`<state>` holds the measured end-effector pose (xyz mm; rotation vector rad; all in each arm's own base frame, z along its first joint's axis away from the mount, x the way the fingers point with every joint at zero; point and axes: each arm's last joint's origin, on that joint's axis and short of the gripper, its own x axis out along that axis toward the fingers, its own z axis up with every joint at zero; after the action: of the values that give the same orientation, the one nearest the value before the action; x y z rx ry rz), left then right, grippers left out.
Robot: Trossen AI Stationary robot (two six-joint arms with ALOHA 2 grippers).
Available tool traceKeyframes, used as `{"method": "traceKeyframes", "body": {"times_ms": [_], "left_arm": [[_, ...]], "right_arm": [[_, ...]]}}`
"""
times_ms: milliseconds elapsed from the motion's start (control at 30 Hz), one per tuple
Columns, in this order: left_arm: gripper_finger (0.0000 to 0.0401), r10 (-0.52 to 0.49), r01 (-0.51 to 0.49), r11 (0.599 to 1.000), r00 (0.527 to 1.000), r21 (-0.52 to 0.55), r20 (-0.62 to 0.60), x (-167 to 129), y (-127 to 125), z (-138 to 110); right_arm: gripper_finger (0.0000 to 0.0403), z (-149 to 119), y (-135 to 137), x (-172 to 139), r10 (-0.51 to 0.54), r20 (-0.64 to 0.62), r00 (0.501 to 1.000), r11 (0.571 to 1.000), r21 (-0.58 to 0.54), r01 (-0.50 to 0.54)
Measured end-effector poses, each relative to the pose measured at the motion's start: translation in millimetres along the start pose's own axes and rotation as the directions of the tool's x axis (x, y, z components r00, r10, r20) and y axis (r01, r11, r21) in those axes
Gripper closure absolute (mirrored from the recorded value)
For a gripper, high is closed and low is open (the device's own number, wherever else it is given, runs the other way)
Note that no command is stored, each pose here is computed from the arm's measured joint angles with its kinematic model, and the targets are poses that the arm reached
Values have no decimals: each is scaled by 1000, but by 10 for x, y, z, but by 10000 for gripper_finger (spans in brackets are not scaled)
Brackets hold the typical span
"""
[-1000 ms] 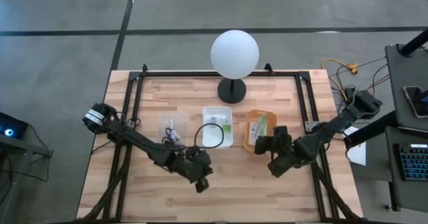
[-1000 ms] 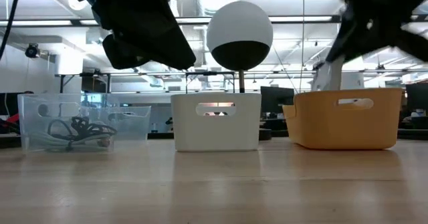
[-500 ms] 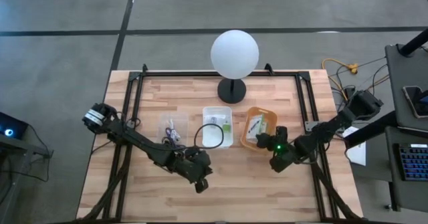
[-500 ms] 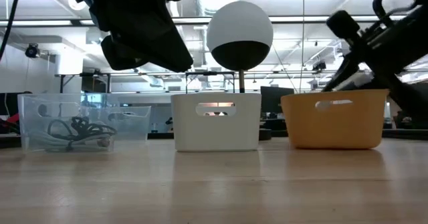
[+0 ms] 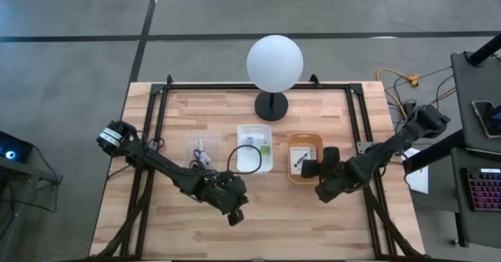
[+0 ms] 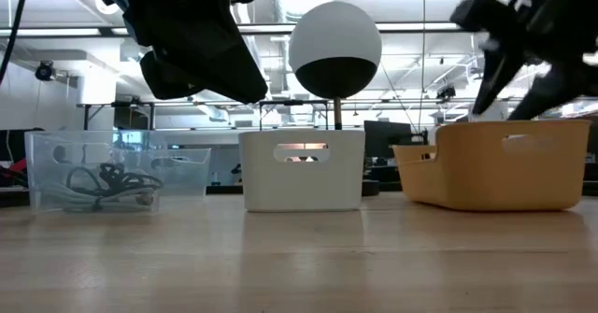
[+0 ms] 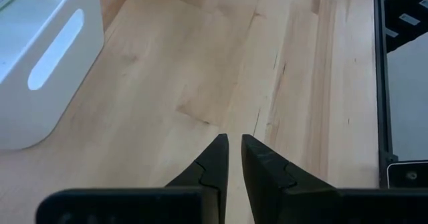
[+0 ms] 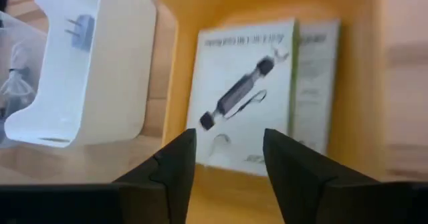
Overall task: Pick and place items into bin
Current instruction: Put the white card reader box into the yellow bin, then return to Home Position
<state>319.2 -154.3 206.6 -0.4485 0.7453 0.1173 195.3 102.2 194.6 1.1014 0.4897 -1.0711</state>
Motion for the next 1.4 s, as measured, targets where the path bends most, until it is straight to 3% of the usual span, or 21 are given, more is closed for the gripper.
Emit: {"method": "traceKeyframes", "body": {"times_ms": [167, 267, 333, 400, 467, 567, 633, 767, 833, 900, 1000, 1133, 1200, 1300, 1400], "left_arm": [[375, -2, 2, 1000, 1000, -1, 7, -2, -4, 5], [375, -1, 0, 1000, 998, 27, 57, -96, -64, 52], [375, -17, 10, 998, 991, 56, 131, -271, -151, 146], [375, -63, 48, 996, 974, 72, 215, -516, -229, 273], [375, -152, 126, 986, 945, 107, 290, -751, -278, 387], [375, -309, 245, 948, 859, 202, 409, -990, -281, 524], [375, -373, 286, 926, 783, 245, 498, -1016, -192, 648], [375, -463, 449, 874, 650, 186, 602, -865, 187, 934], [375, -459, 486, 861, 624, 146, 632, -764, 370, 988], [375, -436, 470, 874, 639, 127, 634, -718, 497, 974], [375, -403, 443, 889, 641, 113, 653, -781, 684, 955], [375, -375, 411, 904, 617, 123, 692, -1117, 904, 828], [375, -349, 377, 918, 629, 120, 694, -1300, 1022, 722], [375, -249, 295, 954, 673, 56, 697, -1554, 1216, 501], [375, -202, 210, 975, 698, 73, 687, -1719, 1379, 296]], "right_arm": [[231, 174, 186, -308, -89, 81, 993, 975, -198, 104], [233, 227, 328, -497, -109, 99, 989, 919, -369, 138], [235, 199, 419, -614, -80, 76, 994, 874, -473, 106], [238, 103, 535, -734, 6, -28, 1000, 836, -548, -20], [244, -58, 659, -841, 147, -175, 974, 800, -557, -221], [256, -295, 803, -890, 398, -296, 868, 694, -522, -496], [266, -322, 842, -769, 490, -299, 819, 638, -516, -571], [290, -134, 771, -394, 539, -288, 791, 634, -480, -607], [300, -3, 669, -324, 549, -319, 773, 615, -473, -631], [309, 157, 573, -388, 586, -321, 744, 593, -455, -664], [317, 426, 352, -472, 621, -257, 740, 591, -467, -658], [318, 762, -87, -544, 612, -165, 774, 654, -444, -612], [317, 883, -294, -546, 615, -126, 778, 678, -419, -604], [315, 970, -459, -538, 660, -79, 747, 676, -370, -637], [315, 1011, -585, -496, 647, -21, 762, 704, -368, -608]]}}
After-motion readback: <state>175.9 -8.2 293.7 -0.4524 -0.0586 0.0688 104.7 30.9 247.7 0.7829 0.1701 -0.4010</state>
